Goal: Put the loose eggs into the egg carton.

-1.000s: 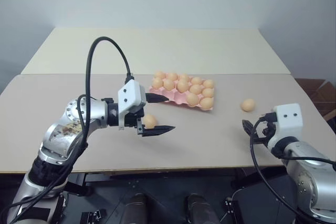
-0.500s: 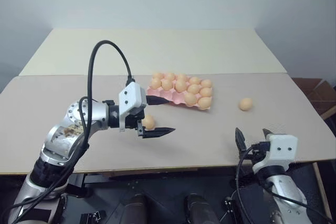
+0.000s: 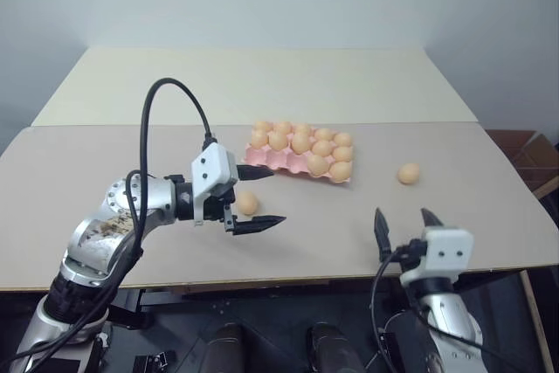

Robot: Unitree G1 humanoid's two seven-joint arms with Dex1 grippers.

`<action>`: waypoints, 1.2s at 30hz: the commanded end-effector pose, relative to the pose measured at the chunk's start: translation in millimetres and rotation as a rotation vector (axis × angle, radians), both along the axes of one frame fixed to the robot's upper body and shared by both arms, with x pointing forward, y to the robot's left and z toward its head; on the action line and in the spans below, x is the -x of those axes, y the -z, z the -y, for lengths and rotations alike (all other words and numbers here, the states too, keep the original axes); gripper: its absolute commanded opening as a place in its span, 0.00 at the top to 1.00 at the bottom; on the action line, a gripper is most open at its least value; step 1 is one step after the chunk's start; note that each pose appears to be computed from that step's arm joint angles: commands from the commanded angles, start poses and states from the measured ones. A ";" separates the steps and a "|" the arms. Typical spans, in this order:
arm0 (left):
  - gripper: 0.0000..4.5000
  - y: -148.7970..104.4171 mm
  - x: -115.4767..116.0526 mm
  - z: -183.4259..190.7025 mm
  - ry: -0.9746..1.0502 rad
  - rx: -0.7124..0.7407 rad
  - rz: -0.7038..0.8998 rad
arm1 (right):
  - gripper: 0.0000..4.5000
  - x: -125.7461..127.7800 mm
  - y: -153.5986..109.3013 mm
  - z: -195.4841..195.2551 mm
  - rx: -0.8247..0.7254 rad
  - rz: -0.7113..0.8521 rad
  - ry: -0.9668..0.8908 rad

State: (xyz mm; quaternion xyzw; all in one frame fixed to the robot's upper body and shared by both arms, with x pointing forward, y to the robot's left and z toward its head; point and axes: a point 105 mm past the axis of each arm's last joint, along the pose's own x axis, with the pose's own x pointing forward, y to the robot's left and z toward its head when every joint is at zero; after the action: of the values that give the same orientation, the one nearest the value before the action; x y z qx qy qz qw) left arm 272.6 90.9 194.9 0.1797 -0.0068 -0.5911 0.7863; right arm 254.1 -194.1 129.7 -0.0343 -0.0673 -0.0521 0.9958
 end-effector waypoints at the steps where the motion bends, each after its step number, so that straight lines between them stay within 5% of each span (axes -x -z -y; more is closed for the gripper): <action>1: 0.00 -11.8 2.6 5.2 0.030 0.007 0.047 | 0.00 -11.9 -16.6 15.8 -0.023 0.000 0.104; 13: 0.00 -19.9 -4.8 23.2 0.100 -0.003 0.069 | 0.00 -89.8 -39.4 56.0 -0.078 -0.247 0.312; 20: 0.00 -19.5 -10.2 30.4 0.114 -0.020 0.082 | 0.00 -122.2 -31.4 67.6 -0.109 -0.370 0.321; 36: 0.00 -18.5 -10.2 25.0 0.096 -0.022 0.081 | 0.00 -137.3 -28.8 57.6 -0.147 -0.381 0.282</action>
State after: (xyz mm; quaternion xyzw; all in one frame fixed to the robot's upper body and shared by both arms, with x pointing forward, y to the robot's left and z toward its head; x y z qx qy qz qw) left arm 284.5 63.9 204.5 0.2008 -0.0203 -0.6249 0.7542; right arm 391.8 -251.5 134.5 0.0199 0.1745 -0.1839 0.9671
